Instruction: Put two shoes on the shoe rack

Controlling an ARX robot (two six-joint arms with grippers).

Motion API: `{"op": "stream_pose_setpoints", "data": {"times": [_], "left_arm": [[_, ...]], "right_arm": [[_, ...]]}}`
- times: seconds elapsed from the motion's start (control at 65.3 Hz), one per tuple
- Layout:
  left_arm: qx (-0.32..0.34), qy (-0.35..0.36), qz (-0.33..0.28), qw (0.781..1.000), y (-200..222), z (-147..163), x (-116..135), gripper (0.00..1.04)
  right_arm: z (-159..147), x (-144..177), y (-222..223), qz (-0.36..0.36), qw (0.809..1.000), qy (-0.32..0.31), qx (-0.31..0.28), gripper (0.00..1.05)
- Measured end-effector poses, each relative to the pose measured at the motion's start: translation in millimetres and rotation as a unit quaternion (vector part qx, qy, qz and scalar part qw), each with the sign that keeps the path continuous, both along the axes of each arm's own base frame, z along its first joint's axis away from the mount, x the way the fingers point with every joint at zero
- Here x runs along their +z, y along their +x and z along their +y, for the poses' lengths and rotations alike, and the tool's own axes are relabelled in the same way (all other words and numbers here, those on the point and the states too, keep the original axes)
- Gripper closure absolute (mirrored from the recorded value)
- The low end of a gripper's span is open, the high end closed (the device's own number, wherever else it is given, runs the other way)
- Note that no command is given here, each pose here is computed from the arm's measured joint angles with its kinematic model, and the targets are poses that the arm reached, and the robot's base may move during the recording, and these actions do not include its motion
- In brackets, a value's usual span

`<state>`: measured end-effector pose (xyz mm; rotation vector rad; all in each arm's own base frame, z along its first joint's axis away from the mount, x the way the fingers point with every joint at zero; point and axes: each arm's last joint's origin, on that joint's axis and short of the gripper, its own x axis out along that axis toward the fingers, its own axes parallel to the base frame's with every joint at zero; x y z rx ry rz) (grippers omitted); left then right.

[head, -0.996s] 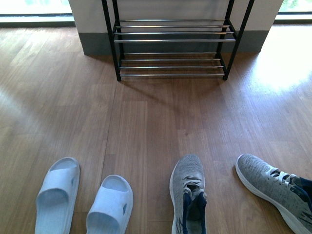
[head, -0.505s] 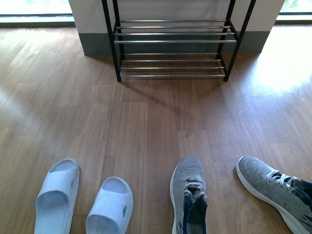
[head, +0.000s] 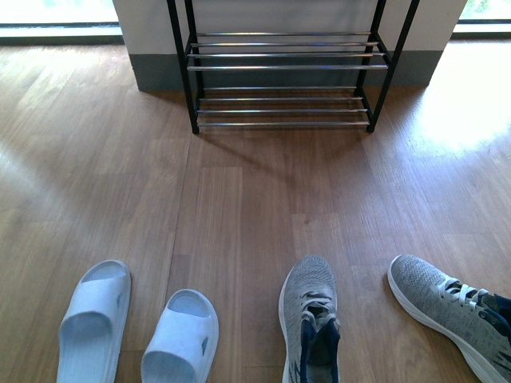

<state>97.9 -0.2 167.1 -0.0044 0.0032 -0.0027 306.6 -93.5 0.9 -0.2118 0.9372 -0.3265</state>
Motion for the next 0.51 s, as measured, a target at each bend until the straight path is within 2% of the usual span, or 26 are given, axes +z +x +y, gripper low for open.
{"op": "stream_pose_setpoints", "data": {"times": [0.322,0.505], "left_arm": [[0.0,0.0,0.0,1.0,0.0,0.0,0.0,0.09],[0.0,0.0,0.0,1.0,0.0,0.0,0.0,0.09]], "right_arm": [[-40.8,-49.4,-4.0,0.095,0.995,-0.021,0.001,0.09],[-50.8,-68.0,-5.7,0.135,0.991,-0.001,0.026,0.09]]}}
